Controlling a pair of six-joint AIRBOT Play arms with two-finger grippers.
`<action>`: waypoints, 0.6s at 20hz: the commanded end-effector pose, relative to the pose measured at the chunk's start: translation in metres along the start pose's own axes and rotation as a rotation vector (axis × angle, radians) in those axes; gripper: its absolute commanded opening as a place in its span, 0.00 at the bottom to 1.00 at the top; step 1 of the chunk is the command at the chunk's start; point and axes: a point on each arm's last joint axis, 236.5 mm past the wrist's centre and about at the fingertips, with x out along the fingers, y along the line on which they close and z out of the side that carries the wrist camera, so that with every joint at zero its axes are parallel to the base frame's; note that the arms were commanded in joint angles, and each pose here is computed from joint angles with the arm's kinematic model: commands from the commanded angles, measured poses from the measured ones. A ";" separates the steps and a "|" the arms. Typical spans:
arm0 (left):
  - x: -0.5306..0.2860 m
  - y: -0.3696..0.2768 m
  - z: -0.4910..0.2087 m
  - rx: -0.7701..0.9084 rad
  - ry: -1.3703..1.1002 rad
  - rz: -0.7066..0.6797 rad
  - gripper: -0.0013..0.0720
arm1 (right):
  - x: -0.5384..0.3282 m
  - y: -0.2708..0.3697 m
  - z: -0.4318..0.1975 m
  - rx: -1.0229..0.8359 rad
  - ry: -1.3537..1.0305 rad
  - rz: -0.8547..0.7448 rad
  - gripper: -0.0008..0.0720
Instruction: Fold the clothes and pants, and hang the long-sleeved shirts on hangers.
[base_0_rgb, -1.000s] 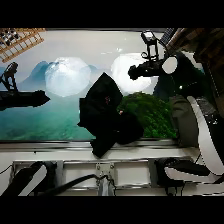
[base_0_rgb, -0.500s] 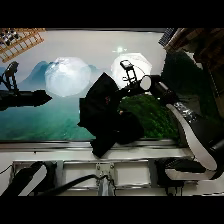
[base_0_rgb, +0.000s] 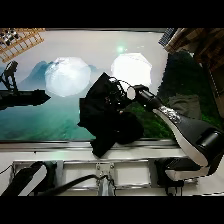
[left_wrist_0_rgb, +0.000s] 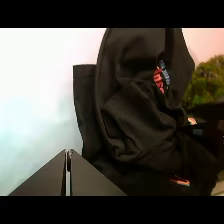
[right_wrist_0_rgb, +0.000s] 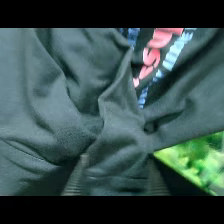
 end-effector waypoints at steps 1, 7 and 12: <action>0.000 0.002 0.004 0.001 -0.017 0.007 0.04 | 0.010 -0.006 -0.005 0.014 0.012 -0.027 0.31; 0.014 0.014 0.004 -0.014 -0.008 0.027 0.10 | -0.054 -0.022 0.008 -0.086 -0.083 -0.180 0.04; 0.046 -0.015 -0.011 0.056 0.053 -0.049 0.36 | -0.196 -0.071 0.019 -0.042 -0.338 -0.456 0.04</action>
